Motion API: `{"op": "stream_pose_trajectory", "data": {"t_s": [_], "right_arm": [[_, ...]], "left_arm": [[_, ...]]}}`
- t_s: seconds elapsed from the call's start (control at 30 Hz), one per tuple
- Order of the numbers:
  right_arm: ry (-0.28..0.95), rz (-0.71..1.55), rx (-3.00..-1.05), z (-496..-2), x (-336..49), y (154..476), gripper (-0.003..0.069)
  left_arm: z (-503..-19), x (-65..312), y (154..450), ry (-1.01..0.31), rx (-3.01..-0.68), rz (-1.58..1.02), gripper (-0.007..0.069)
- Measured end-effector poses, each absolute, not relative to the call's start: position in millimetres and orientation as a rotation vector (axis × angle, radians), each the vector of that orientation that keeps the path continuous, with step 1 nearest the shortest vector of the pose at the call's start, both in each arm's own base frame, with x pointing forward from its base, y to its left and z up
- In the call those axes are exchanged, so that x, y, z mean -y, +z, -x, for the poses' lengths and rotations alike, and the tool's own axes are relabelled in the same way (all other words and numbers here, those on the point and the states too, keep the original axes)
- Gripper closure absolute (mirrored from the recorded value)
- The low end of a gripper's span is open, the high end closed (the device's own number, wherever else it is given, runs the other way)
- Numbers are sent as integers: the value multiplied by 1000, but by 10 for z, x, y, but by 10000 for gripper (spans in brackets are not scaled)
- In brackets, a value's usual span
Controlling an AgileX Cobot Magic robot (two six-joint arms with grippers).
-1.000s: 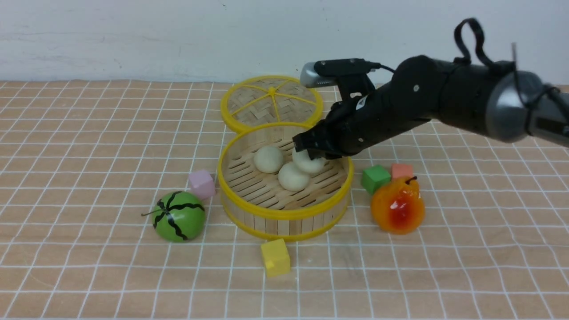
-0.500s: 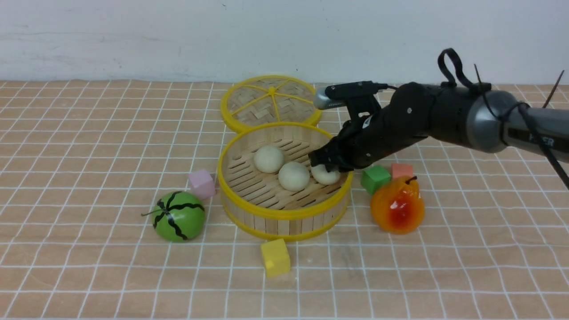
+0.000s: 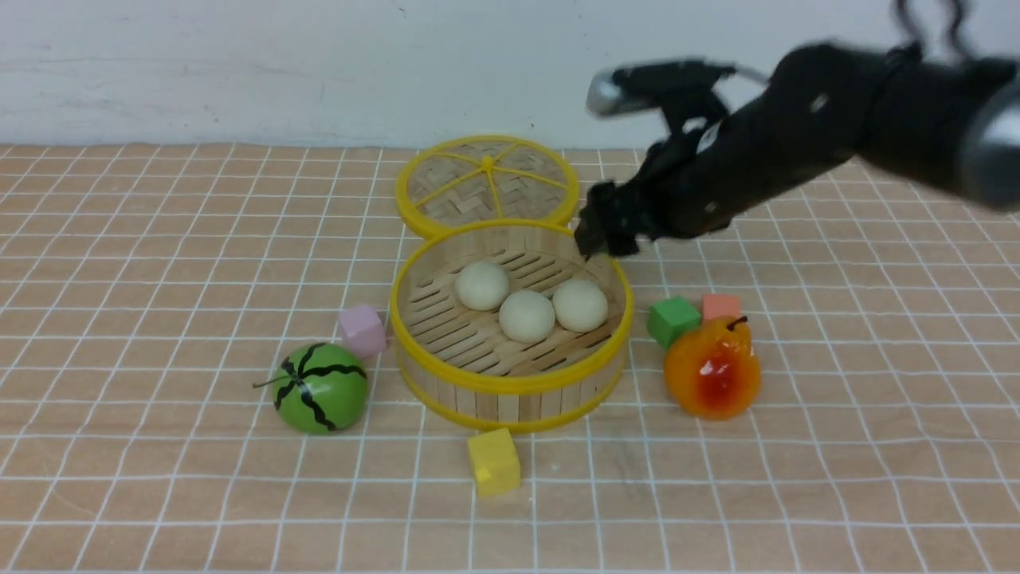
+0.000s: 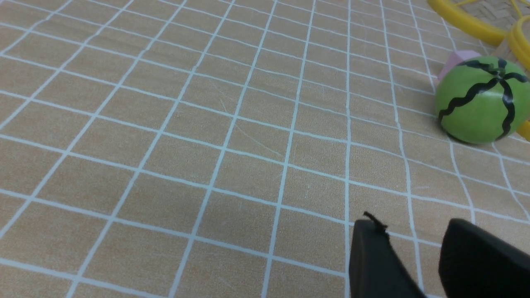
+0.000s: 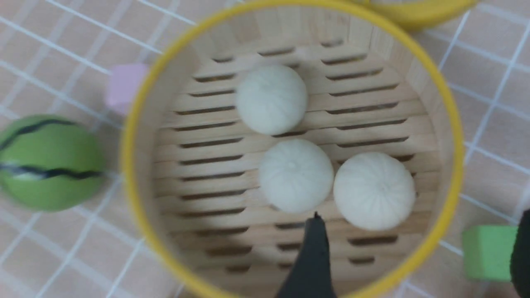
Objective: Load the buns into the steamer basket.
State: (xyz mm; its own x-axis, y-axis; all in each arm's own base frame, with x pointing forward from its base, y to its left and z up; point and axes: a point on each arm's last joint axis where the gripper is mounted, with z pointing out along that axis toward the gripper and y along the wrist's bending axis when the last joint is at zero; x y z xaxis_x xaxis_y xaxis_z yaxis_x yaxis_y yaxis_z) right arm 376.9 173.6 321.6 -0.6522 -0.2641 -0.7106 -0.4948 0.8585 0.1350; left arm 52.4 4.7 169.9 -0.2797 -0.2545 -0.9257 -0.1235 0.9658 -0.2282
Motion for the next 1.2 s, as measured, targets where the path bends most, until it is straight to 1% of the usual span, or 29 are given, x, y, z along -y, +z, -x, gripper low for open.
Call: {"op": "stream_pose_trajectory", "data": {"t_s": [0.03,0.07,0.1,0.13,0.17,0.2,0.23,0.27,0.33,0.4,0.43,0.47,0.53,0.6,0.63,0.73,0.9,0.97,1.07,1.2], "right_arm": [[415,554,-2302,-3721,-1719,3288,73],[404,573,-2290,-3620,-1675,3431,76],[370,607,-2265,-3422,-1580,3687,88],[359,616,-2258,-3361,-1551,3759,97],[320,641,-2228,-3095,-1422,4043,134],[287,649,-2212,-2883,-1314,4233,170],[266,641,-2204,-2703,-1223,4374,207],[262,639,-2203,-2667,-1205,4399,214],[231,595,-2197,-2241,-992,4662,314],[214,569,-2192,-2044,-890,4752,385],[202,539,-2187,-1830,-783,4793,461],[196,508,-2165,-1608,-676,4803,545],[188,486,-2159,-1446,-595,4734,615],[193,448,-2150,-1222,-492,4526,675],[193,447,-2161,-1216,-489,4472,676],[218,402,-2078,-976,-387,4212,679],[227,364,-1877,-622,-227,4076,678],[232,357,-1834,-523,-187,4001,677],[228,353,-1808,-443,-149,3899,676],[211,360,-1834,-440,-140,3735,671]], "left_arm": [[-524,-47,1699,-130,-1859,276,387],[-524,-47,1699,-130,-1859,276,387],[-524,-47,1699,-130,-1859,276,387],[-524,-47,1699,-130,-1859,276,387],[-524,-47,1699,-130,-1859,276,387],[-524,-47,1699,-130,-1859,276,387],[-524,-47,1699,-130,-1859,276,387],[-524,-47,1699,-130,-1859,276,387],[-524,-47,1699,-130,-1859,276,387],[-524,-47,1699,-130,-1859,276,387],[-524,-47,1699,-130,-1859,276,387],[-524,-47,1699,-130,-1859,276,387],[-524,-47,1699,-130,-1859,276,387],[-524,-47,1699,-130,-1859,276,387],[-524,-47,1699,-130,-1859,276,387],[-524,-47,1699,-130,-1859,276,387],[-524,-47,1699,-130,-1859,276,387],[-524,-47,1699,-130,-1859,276,387],[-524,-47,1699,-130,-1859,276,387],[-524,-47,1699,-130,-1859,276,387]]}}
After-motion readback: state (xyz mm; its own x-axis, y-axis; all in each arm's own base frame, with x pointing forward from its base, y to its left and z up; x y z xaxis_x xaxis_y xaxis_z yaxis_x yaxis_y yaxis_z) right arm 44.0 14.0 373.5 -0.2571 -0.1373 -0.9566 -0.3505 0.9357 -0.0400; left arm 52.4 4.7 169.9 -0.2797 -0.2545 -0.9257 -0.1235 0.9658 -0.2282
